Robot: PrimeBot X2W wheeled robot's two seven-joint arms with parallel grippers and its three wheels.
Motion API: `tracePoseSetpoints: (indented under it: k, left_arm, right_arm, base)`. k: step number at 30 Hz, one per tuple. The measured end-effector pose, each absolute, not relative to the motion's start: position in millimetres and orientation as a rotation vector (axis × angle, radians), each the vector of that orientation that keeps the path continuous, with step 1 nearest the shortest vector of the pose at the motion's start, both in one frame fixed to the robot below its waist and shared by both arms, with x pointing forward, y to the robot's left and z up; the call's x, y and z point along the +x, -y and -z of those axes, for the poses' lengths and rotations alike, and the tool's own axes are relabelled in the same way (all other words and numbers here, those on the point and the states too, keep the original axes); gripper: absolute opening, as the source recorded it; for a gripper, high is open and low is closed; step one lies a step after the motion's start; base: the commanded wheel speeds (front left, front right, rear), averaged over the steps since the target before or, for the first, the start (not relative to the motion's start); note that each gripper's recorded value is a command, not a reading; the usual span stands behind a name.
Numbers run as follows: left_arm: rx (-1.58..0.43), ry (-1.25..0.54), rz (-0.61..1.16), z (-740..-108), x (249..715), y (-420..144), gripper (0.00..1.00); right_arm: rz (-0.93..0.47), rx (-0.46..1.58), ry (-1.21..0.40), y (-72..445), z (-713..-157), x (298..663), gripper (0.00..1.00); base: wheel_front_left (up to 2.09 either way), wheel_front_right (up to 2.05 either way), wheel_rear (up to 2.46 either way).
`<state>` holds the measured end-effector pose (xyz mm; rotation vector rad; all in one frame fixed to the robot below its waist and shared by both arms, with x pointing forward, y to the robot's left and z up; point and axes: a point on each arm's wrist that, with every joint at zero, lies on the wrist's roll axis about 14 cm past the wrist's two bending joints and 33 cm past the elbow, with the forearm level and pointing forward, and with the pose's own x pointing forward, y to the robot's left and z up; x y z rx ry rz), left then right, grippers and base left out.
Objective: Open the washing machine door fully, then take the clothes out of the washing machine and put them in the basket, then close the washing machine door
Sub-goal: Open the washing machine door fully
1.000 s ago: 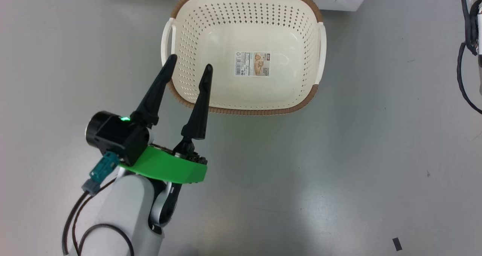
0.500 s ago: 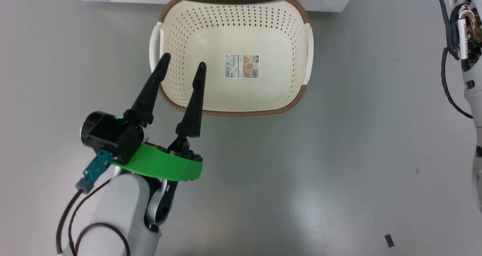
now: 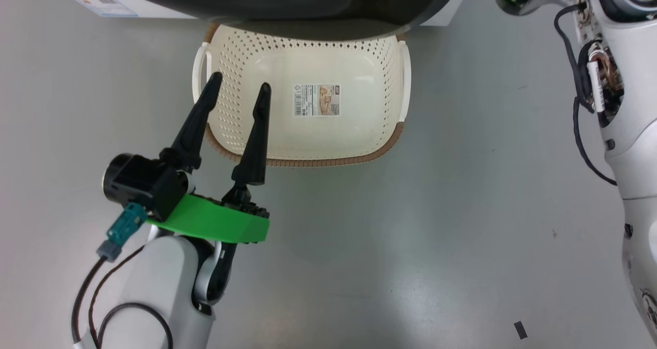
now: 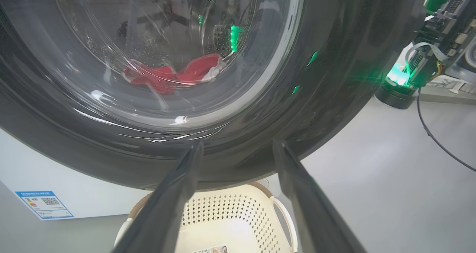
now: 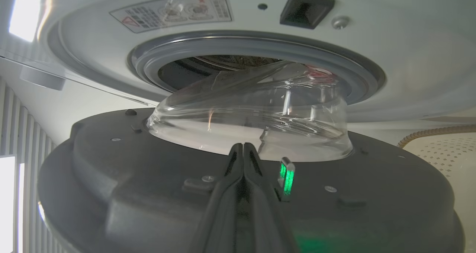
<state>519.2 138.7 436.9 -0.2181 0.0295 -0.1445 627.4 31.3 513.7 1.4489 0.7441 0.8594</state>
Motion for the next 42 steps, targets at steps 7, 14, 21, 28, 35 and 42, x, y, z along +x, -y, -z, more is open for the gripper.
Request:
tracePoseSetpoints:
  k: [7,14,21,28,35,42]
  left_arm:
    - [-0.224,-0.012,0.136,-447,518,-139,1.0]
    - [-0.235,0.0,0.134,-453,518,-138,1.0]
    - [-0.24,-0.004,0.128,-450,520,-137,1.0]
    - [-0.248,-0.004,0.134,-450,522,-134,1.0]
    - [-0.257,0.021,0.134,-458,525,-133,1.0]
    - [-0.253,0.048,0.139,-468,526,-131,1.0]
  right_arm:
    - [-0.873,1.44,-0.776,-34,-516,611,0.0]
    - [-0.872,1.415,-0.795,-34,-517,600,0.0]
    - [-0.747,1.363,-0.695,-22,-507,612,0.62]
    - [-0.625,1.241,-0.564,4,-499,620,1.0]
    - [-0.443,0.97,-0.333,51,-486,623,1.0]
    - [-0.338,0.714,-0.166,79,-472,614,1.0]
  base:
    - [0.0,0.0,0.0]
    - [0.0,0.0,0.0]
    - [0.0,0.0,0.0]
    - [0.0,0.0,0.0]
    - [0.0,0.0,0.0]
    - [0.0,0.0,0.0]
